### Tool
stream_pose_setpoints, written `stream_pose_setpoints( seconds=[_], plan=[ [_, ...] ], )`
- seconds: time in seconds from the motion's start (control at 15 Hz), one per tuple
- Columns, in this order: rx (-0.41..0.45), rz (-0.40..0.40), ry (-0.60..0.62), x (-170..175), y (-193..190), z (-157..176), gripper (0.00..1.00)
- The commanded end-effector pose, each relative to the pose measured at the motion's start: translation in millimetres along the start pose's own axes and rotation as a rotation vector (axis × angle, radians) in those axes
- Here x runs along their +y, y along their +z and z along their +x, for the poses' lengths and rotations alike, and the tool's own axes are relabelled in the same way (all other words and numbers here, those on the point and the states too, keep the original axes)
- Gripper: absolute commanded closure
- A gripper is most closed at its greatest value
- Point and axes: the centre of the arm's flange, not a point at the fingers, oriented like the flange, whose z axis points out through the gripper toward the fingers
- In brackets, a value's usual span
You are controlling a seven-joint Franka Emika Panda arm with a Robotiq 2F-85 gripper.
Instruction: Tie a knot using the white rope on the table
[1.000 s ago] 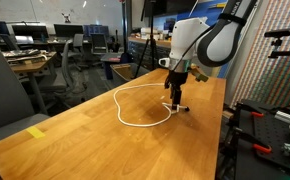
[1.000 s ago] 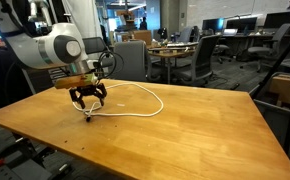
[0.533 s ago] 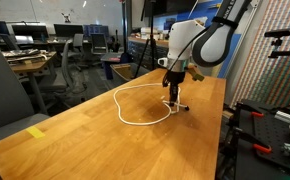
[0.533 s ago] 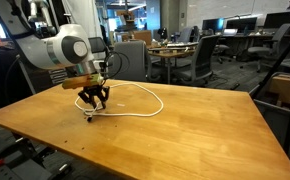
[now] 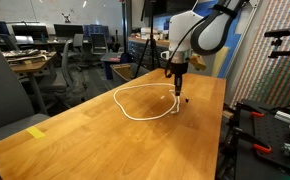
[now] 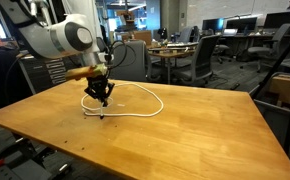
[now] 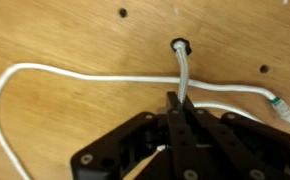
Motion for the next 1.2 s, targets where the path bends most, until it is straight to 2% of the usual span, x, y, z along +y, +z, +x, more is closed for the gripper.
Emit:
stream_pose_setpoints(
  seconds=[0.0, 0.2, 0.47, 0.67, 0.73, 0.87, 1.13],
  plan=[
    [-0.013, -0.128, 0.118, 45, -72, -48, 0.92],
    [-0.047, -0.104, 0.302, 97, -93, -101, 0.94],
    [-0.097, -0.103, 0.489, 172, -77, -179, 0.94],
    [-0.11, -0.076, 0.559, 197, -54, -194, 0.94],
    [-0.102, -0.073, 0.563, 198, -51, -194, 0.69],
    [-0.075, -0.068, 0.541, 189, -50, -183, 0.64],
    [-0.024, -0.067, 0.448, 160, -57, -153, 0.32]
  ],
)
